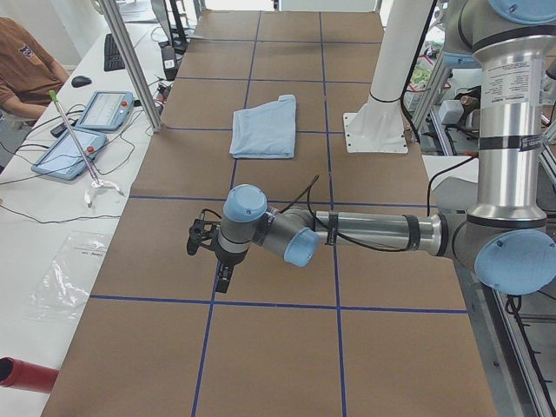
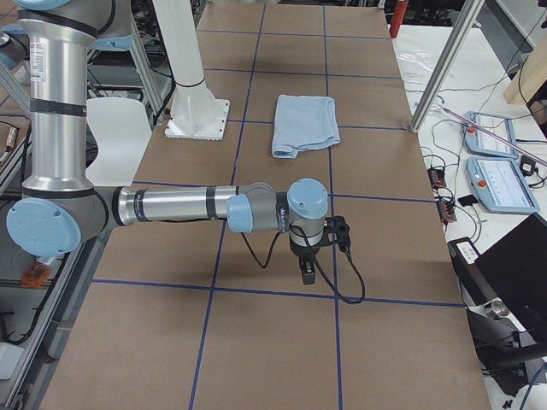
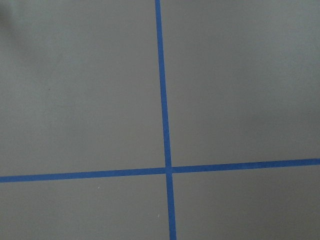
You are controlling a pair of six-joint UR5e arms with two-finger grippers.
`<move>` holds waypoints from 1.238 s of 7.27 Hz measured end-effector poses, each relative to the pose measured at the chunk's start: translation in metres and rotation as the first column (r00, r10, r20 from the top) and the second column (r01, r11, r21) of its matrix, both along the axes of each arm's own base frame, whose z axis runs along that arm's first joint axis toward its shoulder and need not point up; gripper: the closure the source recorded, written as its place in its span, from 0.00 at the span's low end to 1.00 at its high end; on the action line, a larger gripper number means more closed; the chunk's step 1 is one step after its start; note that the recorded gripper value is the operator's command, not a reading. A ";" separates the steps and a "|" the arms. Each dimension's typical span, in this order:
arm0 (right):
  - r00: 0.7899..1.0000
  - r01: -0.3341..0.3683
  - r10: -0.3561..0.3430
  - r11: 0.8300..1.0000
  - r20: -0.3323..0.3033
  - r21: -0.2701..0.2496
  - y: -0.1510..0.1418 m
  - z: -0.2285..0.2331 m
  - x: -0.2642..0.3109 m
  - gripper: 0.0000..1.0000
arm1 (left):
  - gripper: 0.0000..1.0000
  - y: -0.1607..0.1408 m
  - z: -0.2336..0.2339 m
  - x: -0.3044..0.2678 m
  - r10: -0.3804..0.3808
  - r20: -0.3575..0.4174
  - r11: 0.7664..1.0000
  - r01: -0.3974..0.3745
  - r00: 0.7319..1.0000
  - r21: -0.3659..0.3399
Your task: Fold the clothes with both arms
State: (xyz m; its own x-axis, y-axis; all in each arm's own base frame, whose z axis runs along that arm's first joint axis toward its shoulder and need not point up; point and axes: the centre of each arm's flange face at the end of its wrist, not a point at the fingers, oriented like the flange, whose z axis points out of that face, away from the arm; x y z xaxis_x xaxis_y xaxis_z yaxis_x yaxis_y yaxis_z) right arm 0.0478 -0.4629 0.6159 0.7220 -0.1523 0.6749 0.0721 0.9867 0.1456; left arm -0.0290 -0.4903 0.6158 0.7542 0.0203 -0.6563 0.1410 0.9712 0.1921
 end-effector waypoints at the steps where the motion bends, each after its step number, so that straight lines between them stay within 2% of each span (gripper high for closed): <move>1: 1.000 -0.002 0.002 1.000 0.001 -0.012 0.002 0.003 0.000 0.00 | 0.00 0.001 0.005 -0.001 0.050 0.019 0.998 -0.049 0.999 -0.042; 3: 1.000 -0.003 0.004 0.999 0.007 -0.037 0.004 0.007 0.000 0.00 | 0.00 0.006 0.010 -0.013 0.145 0.039 0.984 -0.141 0.989 -0.105; 5: 1.000 -0.005 0.006 0.998 0.016 -0.060 0.007 0.010 0.000 0.00 | 0.00 0.016 0.020 -0.025 0.199 -0.017 0.975 -0.199 0.980 -0.097; 7: 0.999 -0.029 0.031 0.996 0.019 -0.089 0.019 0.020 0.011 0.00 | 0.00 0.021 0.026 -0.026 0.222 -0.071 0.971 -0.227 0.973 -0.080; 9: 0.997 -0.068 0.071 0.992 0.031 -0.107 0.031 0.026 0.028 0.00 | 0.00 0.021 0.025 -0.025 0.225 -0.079 0.970 -0.231 0.971 -0.072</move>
